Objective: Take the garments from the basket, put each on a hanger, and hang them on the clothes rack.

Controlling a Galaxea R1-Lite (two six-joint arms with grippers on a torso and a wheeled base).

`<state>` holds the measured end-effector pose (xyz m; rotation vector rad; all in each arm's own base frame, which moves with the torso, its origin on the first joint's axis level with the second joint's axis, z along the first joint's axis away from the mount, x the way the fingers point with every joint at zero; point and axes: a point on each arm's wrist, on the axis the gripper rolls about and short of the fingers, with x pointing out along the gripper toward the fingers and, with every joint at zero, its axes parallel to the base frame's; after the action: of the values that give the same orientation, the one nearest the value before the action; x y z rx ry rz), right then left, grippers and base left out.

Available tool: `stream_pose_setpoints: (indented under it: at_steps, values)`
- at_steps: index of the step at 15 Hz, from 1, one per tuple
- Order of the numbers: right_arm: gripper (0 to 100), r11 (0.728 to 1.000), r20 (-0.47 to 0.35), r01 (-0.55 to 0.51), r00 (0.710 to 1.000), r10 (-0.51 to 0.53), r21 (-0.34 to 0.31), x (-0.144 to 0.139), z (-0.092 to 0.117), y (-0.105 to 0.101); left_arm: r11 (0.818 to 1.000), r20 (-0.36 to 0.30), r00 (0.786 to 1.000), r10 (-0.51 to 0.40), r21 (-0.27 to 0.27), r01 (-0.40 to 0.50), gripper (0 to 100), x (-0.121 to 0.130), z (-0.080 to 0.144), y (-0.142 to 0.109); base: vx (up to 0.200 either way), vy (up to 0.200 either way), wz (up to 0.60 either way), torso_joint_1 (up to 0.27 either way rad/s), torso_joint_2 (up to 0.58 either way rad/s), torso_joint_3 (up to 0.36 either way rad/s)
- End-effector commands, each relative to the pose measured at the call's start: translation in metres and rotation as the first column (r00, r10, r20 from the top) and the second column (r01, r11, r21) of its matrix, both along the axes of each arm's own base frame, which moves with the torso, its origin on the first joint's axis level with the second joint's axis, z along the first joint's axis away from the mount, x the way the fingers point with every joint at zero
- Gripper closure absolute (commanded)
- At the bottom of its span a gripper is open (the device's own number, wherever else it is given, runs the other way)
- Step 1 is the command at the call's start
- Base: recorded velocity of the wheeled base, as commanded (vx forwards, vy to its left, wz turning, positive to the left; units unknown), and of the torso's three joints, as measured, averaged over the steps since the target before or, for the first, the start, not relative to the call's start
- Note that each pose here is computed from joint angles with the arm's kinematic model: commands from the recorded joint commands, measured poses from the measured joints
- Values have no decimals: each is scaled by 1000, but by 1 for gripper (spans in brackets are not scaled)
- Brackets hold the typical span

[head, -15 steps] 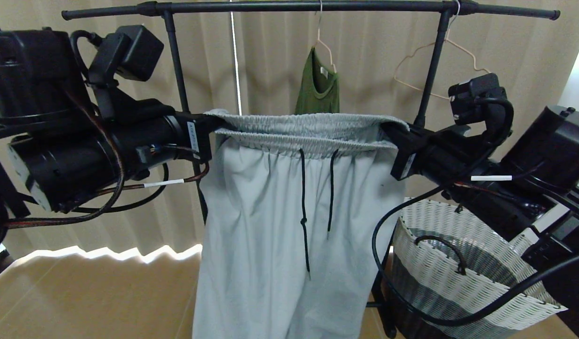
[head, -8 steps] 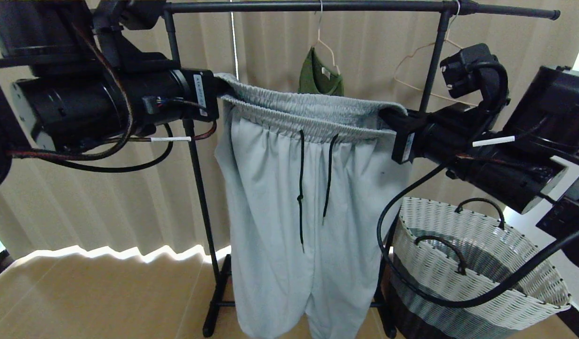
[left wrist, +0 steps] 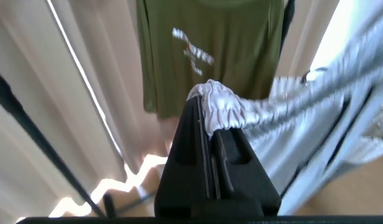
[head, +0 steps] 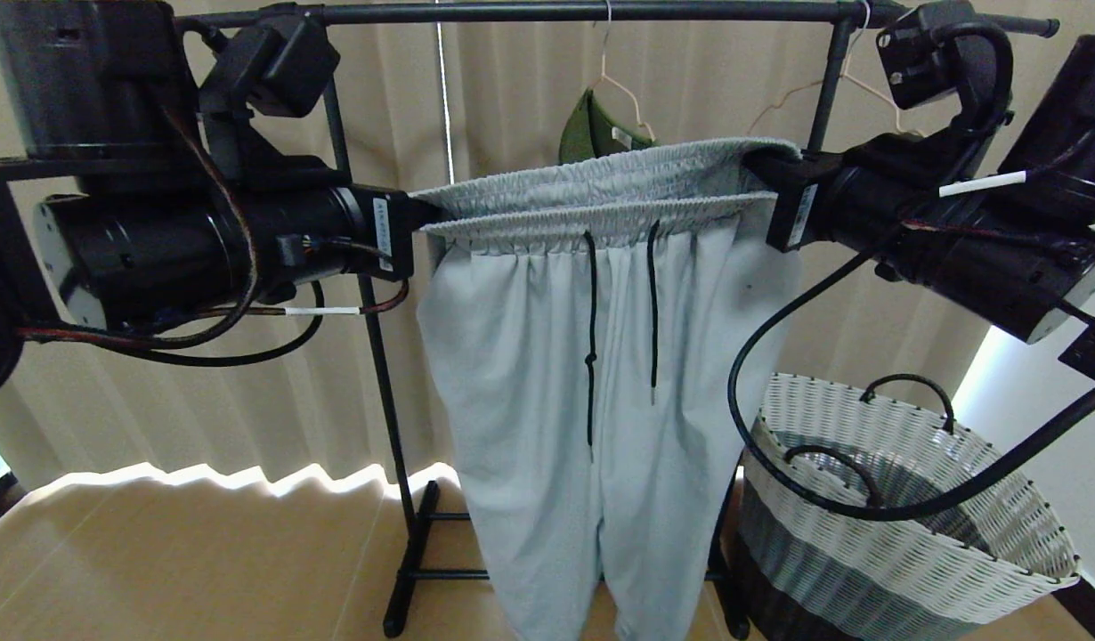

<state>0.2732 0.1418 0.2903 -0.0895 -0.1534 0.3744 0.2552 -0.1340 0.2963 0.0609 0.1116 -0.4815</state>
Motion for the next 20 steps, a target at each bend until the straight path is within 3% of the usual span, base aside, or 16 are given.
stream_pose_setpoints:
  at_steps: [1,5,11,17,20]
  values:
    - [100,1000,-3,4,1000,-4,-2,4,-2,1,1000,21,1000,-1,-11,2,100,-10,6,5,0,0,0,0,0,0]
    - [100,1000,-31,10,999,-10,-18,-4,-1,-3,1000,32,999,0,-13,0,100,-7,8,4,0,0,0,0,0,0]
    - [100,999,-91,-12,996,8,-48,-46,18,-24,1000,60,998,6,-31,-4,100,35,15,-18,0,0,0,0,0,0]
    - [100,991,-123,-121,986,112,-65,-69,5,-6,999,60,998,9,-34,-7,100,53,9,-27,0,0,0,0,0,0]
    - [100,994,-123,-91,989,82,-65,-61,4,-9,999,59,998,14,-34,-12,100,48,7,-23,0,0,0,0,0,0]
